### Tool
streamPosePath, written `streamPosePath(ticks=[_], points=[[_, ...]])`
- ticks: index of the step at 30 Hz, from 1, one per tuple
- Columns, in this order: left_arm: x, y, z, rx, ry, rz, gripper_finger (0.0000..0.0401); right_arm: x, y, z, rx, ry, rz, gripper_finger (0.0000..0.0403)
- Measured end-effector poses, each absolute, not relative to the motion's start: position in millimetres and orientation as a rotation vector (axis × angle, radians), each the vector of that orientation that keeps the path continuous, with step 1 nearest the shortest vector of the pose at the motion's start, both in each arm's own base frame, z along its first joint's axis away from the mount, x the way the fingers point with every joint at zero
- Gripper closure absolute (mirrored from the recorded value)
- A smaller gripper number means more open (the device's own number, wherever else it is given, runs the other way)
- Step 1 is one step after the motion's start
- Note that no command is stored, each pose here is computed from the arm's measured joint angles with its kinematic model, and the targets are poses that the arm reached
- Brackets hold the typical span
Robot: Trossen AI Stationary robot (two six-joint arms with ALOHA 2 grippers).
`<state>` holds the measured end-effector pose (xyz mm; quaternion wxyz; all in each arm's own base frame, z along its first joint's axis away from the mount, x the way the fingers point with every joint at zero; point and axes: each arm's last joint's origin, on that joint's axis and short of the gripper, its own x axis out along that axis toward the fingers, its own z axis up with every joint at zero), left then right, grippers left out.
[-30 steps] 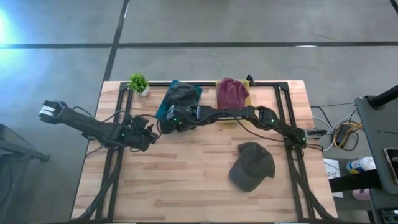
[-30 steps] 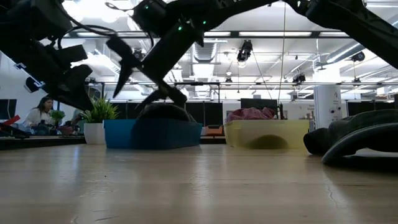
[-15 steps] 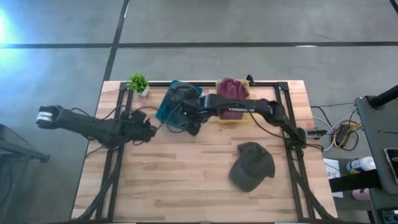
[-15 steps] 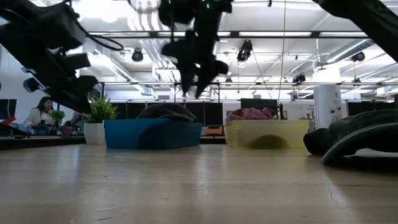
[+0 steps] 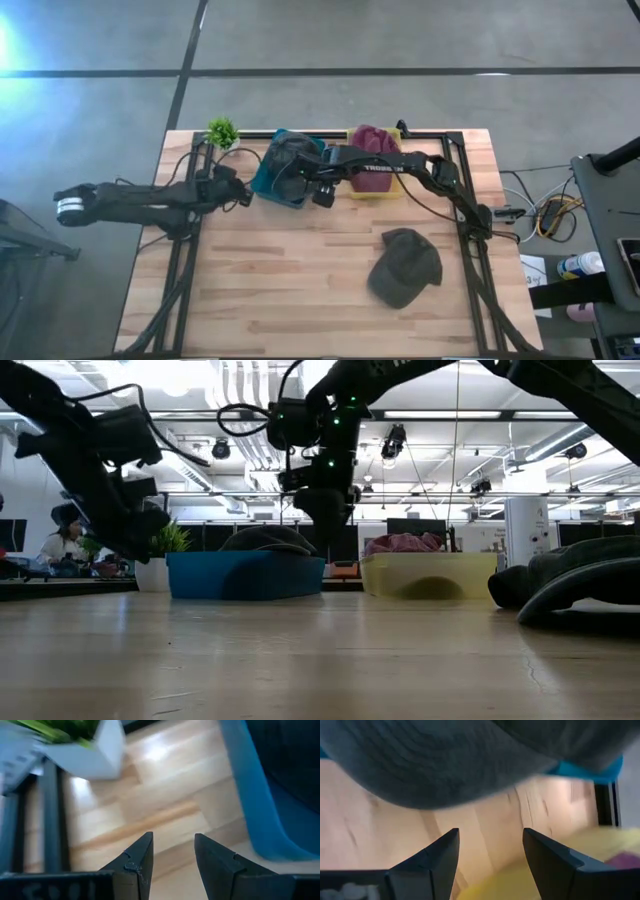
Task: Pick & Place hat
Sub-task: Put the top black cap into the blue bin
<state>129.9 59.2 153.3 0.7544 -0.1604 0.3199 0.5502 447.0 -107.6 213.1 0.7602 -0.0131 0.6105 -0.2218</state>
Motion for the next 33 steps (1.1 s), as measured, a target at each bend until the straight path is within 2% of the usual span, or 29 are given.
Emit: streamPosePath(ticks=[8,17,22,27,29,33], points=[[142.2,62.6,146.0,-0.336,0.552,1.035,0.0263,457.0,-106.4,218.7,-0.129,1.255,-0.401,0.0191],[163.1,62.5,130.4,-0.480,0.570,0.836,0.0263,467.7,-100.5,224.1,-0.074,1.147,-0.296,0.0191],[185.6,58.9,137.4,-0.557,0.499,0.675,0.0263,472.1,-96.2,225.6,-0.061,1.104,-0.262,0.0191],[203.0,55.1,152.3,-0.481,0.499,0.612,0.0263,464.3,-99.2,230.2,-0.117,1.162,-0.357,0.0191],[205.2,52.7,158.4,-0.440,0.530,0.595,0.0263,457.6,-100.8,245.3,-0.165,1.169,-0.404,0.0191],[197.1,50.7,161.0,-0.367,0.617,0.664,0.0263,434.5,-110.3,261.0,-0.232,1.291,-0.390,0.0191]])
